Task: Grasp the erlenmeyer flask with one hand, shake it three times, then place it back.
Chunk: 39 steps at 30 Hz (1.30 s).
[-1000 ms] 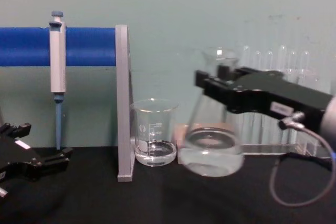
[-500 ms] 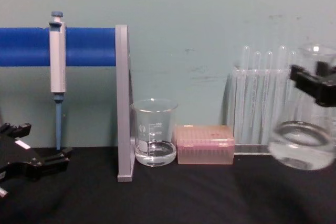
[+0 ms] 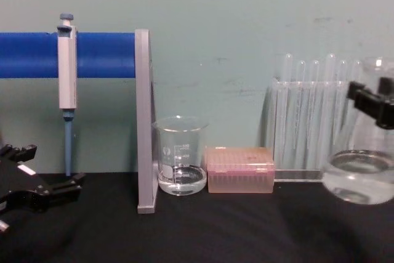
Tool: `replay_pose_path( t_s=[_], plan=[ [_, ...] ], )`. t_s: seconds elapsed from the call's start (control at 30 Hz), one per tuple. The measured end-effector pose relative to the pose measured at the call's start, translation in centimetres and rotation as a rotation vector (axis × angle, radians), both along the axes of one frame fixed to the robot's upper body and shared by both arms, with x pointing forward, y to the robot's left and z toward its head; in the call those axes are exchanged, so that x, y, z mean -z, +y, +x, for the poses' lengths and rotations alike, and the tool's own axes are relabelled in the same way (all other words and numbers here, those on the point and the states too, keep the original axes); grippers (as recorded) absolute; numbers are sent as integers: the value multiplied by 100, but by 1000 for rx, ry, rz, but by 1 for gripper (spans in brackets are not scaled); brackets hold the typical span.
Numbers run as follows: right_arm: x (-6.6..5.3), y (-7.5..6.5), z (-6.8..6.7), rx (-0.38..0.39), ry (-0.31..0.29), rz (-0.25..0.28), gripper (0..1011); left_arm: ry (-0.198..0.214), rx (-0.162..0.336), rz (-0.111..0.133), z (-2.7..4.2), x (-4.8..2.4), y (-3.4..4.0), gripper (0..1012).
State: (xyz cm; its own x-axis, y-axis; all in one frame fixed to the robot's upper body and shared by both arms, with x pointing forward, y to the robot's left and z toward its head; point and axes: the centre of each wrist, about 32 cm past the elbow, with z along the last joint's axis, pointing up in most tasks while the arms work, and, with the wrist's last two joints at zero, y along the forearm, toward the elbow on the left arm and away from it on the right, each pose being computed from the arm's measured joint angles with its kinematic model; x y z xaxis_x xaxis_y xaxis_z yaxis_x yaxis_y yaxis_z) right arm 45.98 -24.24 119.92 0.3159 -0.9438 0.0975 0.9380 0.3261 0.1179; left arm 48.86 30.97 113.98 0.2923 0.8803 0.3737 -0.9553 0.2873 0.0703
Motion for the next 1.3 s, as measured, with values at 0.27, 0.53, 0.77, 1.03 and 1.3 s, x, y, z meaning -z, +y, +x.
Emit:
replay_pose_path(
  t_s=[0.27,0.53,0.77,1.03,1.3],
  plan=[
    [4,194,195,-171,45,-10,457,0,0,0,0,0,0,1001],
    [17,451,329,-352,65,-15,457,0,0,0,0,0,0,1001],
    [40,567,393,-470,84,-18,457,0,0,0,0,0,0,1001],
    [60,560,425,-517,92,-21,457,0,0,0,0,0,0,1001],
    [69,540,456,-559,95,-31,457,0,0,0,0,0,0,1001]
  ],
)
